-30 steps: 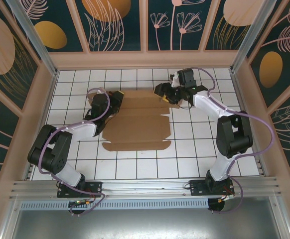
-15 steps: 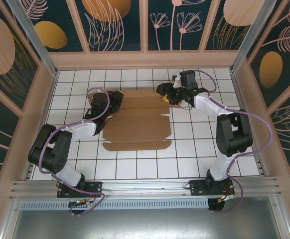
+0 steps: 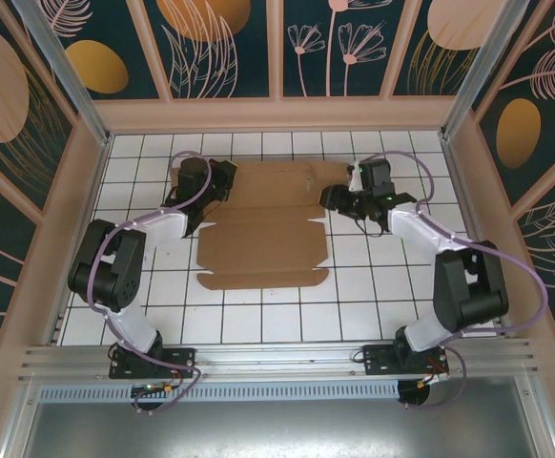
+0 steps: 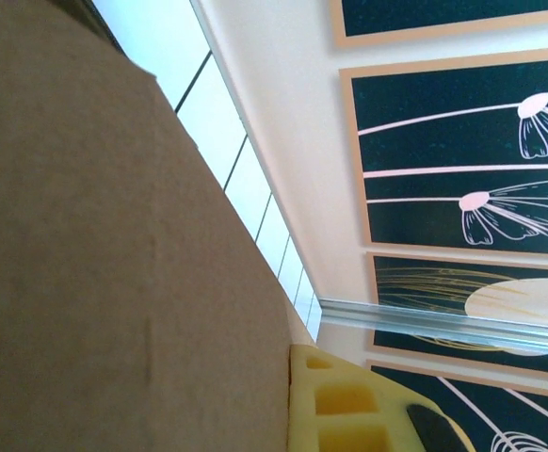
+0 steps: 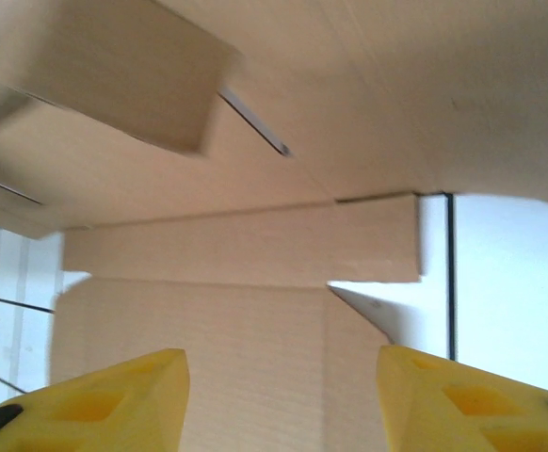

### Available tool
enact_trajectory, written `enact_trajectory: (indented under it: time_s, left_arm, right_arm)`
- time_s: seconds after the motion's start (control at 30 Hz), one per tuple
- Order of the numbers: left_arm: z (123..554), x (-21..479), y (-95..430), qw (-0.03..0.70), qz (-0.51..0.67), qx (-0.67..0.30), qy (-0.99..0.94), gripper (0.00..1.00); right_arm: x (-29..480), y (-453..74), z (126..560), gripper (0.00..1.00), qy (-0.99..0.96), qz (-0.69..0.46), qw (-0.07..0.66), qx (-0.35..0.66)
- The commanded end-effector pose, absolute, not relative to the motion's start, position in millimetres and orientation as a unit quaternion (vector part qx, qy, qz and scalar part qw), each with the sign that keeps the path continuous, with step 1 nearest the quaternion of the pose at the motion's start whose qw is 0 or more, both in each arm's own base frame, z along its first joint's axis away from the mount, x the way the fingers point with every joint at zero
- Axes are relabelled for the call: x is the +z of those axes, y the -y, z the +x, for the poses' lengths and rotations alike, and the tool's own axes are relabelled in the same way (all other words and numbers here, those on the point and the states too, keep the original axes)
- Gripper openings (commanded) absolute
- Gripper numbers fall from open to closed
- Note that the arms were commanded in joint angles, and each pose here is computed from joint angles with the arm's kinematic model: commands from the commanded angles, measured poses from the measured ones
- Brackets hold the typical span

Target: Fold the paper box

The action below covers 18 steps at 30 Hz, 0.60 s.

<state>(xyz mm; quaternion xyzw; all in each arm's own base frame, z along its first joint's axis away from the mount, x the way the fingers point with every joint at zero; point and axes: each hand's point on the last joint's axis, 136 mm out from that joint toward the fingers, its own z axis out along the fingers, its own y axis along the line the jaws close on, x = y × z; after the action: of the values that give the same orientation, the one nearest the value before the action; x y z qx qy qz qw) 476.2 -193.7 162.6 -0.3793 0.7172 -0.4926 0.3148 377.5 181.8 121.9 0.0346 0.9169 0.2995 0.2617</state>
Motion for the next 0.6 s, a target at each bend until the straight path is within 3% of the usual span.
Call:
enact_trajectory:
  time_s: [0.0, 0.3, 0.57]
  left_arm:
    - [473.9, 121.8, 191.8, 0.264, -0.404, -0.472, -0.737, 0.0]
    - [495.8, 118.0, 190.6, 0.237, -0.431, -0.511, -0.705, 0.0]
    - [499.9, 125.0, 193.8, 0.233, -0.431, -0.526, -0.695, 0.0]
  right_arm:
    - [93.0, -186.6, 380.2, 0.6, -0.922, 0.025, 0.25, 0.294]
    - [50.4, -192.7, 399.5, 0.66, -0.933, 0.045, 0.213, 0.288]
    - [45.2, -216.1, 405.7, 0.64, -0.913, 0.064, 0.185, 0.358]
